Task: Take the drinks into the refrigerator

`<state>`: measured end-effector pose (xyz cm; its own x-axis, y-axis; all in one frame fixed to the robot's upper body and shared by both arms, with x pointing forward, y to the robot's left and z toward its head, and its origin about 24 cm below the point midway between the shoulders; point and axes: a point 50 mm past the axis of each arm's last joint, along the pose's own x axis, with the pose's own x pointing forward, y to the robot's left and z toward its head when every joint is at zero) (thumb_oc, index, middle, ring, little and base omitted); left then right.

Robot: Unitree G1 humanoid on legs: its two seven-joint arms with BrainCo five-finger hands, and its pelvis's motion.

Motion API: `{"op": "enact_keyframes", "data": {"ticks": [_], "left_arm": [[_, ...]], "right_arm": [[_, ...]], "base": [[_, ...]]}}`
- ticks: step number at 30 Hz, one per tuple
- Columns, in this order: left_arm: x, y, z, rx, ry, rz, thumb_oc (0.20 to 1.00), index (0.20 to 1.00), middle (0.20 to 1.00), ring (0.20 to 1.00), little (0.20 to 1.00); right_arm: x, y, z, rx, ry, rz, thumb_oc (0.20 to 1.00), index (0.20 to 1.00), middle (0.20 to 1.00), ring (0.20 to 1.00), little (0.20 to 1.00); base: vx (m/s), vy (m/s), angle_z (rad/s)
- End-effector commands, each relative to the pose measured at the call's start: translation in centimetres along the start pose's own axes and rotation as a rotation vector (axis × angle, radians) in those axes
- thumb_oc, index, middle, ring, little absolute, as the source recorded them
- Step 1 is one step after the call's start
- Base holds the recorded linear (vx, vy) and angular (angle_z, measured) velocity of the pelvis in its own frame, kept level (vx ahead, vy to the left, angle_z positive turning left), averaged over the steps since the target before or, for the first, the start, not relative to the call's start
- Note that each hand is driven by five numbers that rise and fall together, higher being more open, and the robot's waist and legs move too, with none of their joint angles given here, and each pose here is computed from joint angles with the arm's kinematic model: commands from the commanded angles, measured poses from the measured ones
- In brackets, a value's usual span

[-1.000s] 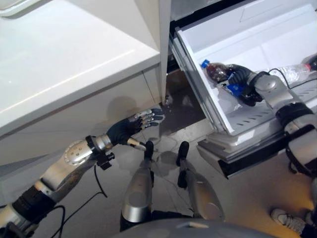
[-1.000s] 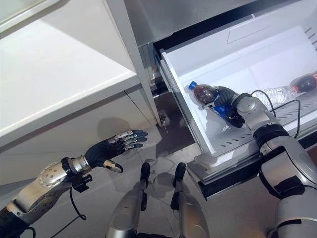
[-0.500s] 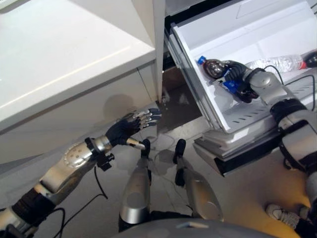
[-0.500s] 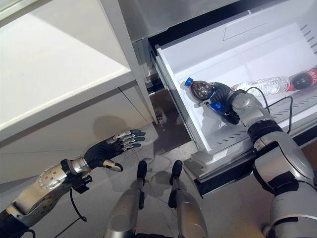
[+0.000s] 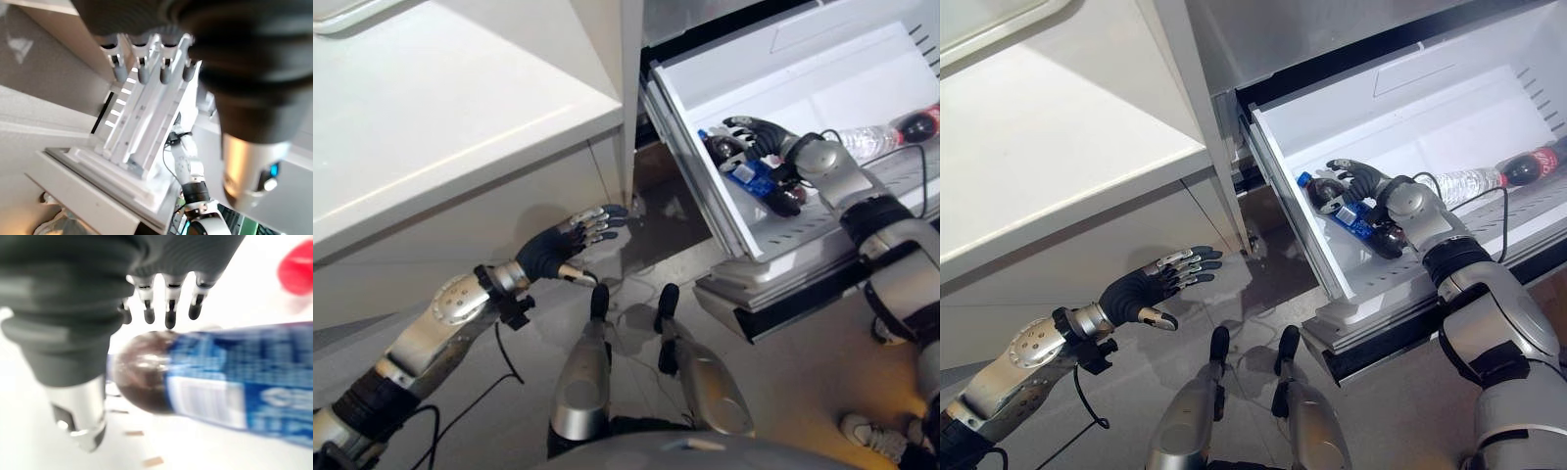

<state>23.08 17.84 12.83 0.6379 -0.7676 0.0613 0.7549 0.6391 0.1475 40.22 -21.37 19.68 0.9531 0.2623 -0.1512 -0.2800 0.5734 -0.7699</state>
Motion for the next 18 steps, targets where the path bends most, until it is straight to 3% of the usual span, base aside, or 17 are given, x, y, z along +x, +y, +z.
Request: {"op": "enact_keyframes", "data": {"ticks": [1,8,18], "left_arm": [[-0.6,-0.7,1.1,0.002,-0.069,-0.029,1.000,1.000,1.000,1.000,1.000],[-1.6,-0.2,1.4,-0.026,-0.069,-0.001,1.000,1.000,1.000,1.000,1.000],[-5.0,0.9,0.8,-0.045,-0.092,0.200,1.000,1.000,1.000,1.000,1.000]], "right_arm": [[-1.3,-2.8,2.2,-0.044,-0.103,-0.053,1.000,1.000,1.000,1.000,1.000],[-5.3,-5.3,3.5,-0.031,-0.268,-0.118,1.000,1.000,1.000,1.000,1.000],[-15.6,-3.6,-2.7,0.161,-0.382,-0.408,1.000,1.000,1.000,1.000,1.000]], "base": [[0.02,0.028,0.04],[0.05,0.037,0.01],[0.10,0.044,-0.06]]}}
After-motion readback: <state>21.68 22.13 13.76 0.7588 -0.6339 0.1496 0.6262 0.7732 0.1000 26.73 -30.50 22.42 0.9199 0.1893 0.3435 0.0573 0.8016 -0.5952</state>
